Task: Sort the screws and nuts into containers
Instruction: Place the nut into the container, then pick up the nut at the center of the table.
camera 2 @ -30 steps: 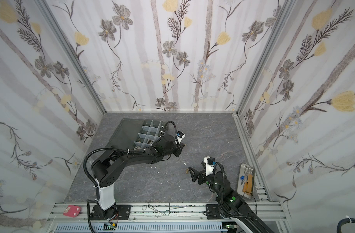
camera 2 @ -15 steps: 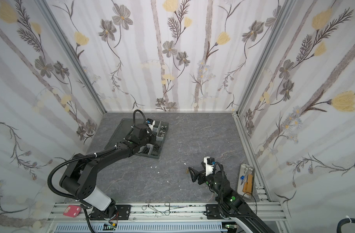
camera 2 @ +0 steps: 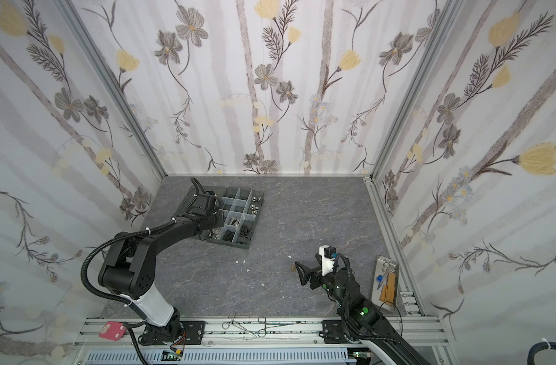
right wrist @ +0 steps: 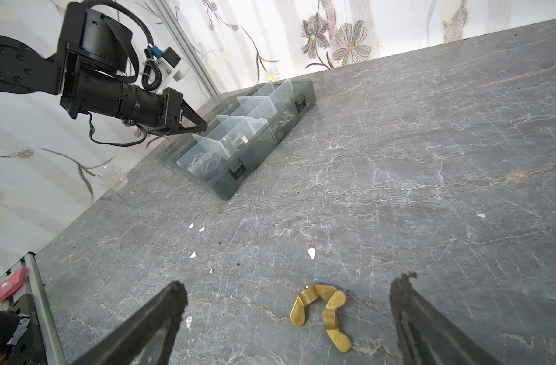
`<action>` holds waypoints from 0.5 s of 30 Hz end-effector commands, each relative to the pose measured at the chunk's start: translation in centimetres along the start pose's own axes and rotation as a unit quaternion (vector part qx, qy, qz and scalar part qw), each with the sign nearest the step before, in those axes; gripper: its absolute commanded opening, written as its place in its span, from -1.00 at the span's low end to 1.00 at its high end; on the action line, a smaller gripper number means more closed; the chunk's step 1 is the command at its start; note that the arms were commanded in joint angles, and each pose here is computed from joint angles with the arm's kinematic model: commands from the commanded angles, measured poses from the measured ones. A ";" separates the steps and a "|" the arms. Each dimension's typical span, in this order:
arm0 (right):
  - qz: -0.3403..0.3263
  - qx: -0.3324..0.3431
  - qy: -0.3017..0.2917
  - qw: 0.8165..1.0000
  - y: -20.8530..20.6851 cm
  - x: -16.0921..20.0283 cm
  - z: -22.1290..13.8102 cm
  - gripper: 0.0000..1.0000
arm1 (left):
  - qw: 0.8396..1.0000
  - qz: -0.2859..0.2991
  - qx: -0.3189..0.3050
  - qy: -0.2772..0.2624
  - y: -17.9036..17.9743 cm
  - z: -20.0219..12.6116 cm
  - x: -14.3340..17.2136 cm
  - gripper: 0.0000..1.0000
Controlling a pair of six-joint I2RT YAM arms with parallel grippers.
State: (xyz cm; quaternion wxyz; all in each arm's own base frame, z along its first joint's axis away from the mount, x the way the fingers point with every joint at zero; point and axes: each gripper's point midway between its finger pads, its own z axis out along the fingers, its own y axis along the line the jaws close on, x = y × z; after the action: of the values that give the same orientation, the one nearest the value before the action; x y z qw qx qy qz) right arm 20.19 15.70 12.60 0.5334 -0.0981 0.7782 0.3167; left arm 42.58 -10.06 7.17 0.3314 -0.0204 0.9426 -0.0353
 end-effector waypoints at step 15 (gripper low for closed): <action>0.002 -0.006 -0.015 1.000 0.3 -0.7 0.0 1.00 | 0.945 0.194 0.239 -0.106 -18.4 -6.6 -0.8 0.16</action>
State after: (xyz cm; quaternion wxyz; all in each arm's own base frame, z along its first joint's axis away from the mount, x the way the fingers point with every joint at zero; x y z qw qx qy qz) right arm 20.19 15.70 12.65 0.5340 -0.0978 0.7776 0.3172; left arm 40.90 -23.45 12.77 0.3991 0.1554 0.8935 -0.1354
